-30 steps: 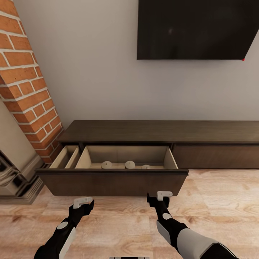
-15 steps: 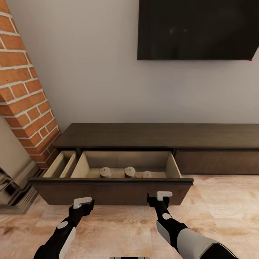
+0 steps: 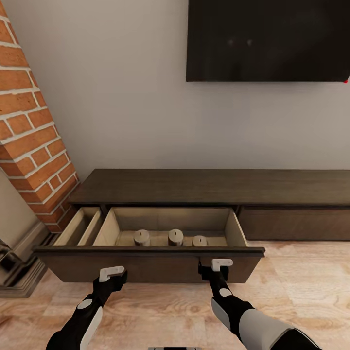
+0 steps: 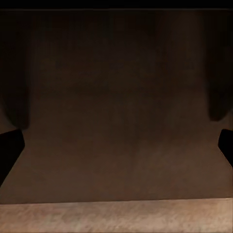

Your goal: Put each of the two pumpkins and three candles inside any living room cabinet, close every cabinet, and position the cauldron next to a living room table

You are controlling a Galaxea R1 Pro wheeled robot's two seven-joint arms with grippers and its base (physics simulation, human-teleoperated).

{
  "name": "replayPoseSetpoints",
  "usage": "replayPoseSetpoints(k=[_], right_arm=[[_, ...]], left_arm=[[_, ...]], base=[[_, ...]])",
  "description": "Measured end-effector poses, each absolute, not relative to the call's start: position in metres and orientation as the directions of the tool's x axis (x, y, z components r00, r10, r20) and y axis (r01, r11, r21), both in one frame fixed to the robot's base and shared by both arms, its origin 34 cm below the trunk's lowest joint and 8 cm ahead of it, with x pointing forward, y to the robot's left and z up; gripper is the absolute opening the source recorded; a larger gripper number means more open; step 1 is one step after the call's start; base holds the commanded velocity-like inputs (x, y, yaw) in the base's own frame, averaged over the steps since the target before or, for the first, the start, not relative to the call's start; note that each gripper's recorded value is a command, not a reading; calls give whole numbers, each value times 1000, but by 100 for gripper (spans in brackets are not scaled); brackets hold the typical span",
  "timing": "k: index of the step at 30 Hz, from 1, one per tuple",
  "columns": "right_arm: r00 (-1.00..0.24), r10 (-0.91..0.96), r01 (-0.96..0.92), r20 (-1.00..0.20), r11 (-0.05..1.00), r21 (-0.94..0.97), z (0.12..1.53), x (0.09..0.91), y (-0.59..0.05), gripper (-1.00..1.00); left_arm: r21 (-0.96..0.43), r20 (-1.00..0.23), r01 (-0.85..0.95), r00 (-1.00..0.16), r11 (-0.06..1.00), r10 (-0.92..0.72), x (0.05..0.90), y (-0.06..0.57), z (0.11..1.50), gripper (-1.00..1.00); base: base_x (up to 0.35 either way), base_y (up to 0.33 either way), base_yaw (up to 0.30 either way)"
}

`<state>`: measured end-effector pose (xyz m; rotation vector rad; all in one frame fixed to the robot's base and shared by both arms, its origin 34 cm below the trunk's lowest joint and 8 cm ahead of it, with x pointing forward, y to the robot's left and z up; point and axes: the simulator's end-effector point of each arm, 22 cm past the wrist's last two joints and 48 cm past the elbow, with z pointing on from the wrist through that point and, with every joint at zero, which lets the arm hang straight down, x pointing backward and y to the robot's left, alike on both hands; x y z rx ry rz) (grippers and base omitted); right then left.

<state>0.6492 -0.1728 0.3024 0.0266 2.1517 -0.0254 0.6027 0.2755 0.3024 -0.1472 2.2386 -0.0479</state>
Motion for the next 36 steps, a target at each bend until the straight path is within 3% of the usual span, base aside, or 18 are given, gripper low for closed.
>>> replayPoseSetpoints(k=[26,36], right_arm=[[-549,17,36,-836,999,-3,302,649,-173,100],[-548,10,28,-836,1000,-6,303,649,-172,100]], left_arm=[[-86,-774,-90,-621,992,-123,602,275,301,100],[-85,-775,-89,-620,992,-122,602,275,302,100]], base=[[296,0,0],[138,0,0]])
